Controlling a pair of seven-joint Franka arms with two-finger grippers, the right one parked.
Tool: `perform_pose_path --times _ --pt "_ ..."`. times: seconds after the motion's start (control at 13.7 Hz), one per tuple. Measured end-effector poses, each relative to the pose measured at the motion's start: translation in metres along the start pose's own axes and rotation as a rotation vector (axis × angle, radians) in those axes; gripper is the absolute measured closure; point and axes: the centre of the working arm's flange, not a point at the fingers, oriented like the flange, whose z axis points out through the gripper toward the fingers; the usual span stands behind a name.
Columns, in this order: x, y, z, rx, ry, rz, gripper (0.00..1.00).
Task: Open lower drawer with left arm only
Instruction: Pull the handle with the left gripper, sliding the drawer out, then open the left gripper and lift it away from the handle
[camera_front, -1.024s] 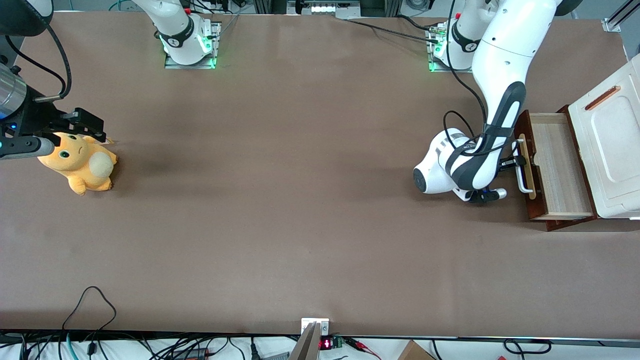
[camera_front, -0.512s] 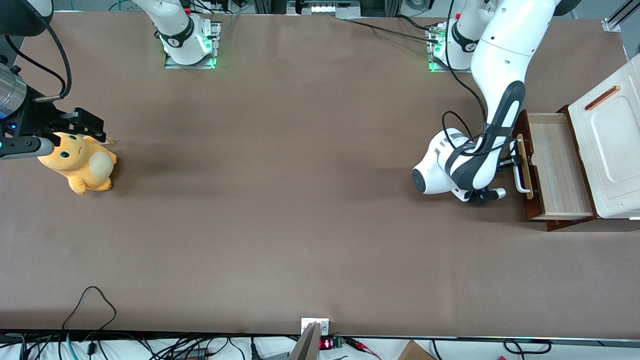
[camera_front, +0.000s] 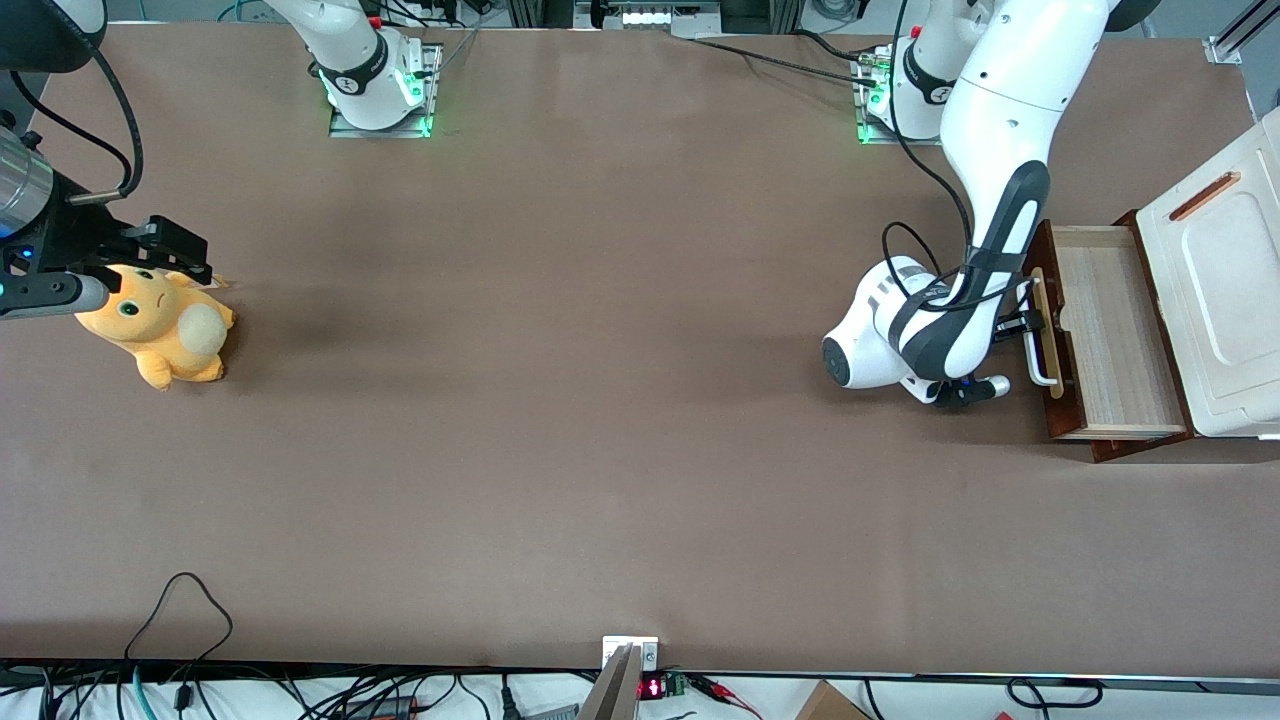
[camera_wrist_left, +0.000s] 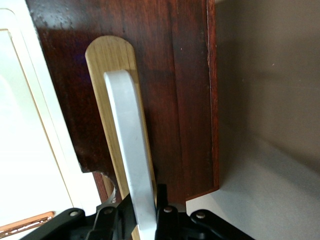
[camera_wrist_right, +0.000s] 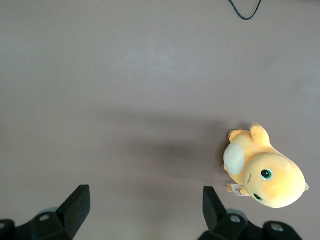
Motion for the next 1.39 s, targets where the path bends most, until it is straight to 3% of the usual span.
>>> perform_pose_path --times 0.95,1.1,1.39 --pt "-0.004 -0.002 -0.015 -0.016 -0.015 -0.007 0.83" --pt "-0.008 0.0 -0.02 -0.021 -0.021 -0.001 0.79" --pt "-0.019 0.004 -0.033 -0.012 -0.02 0.012 0.42"
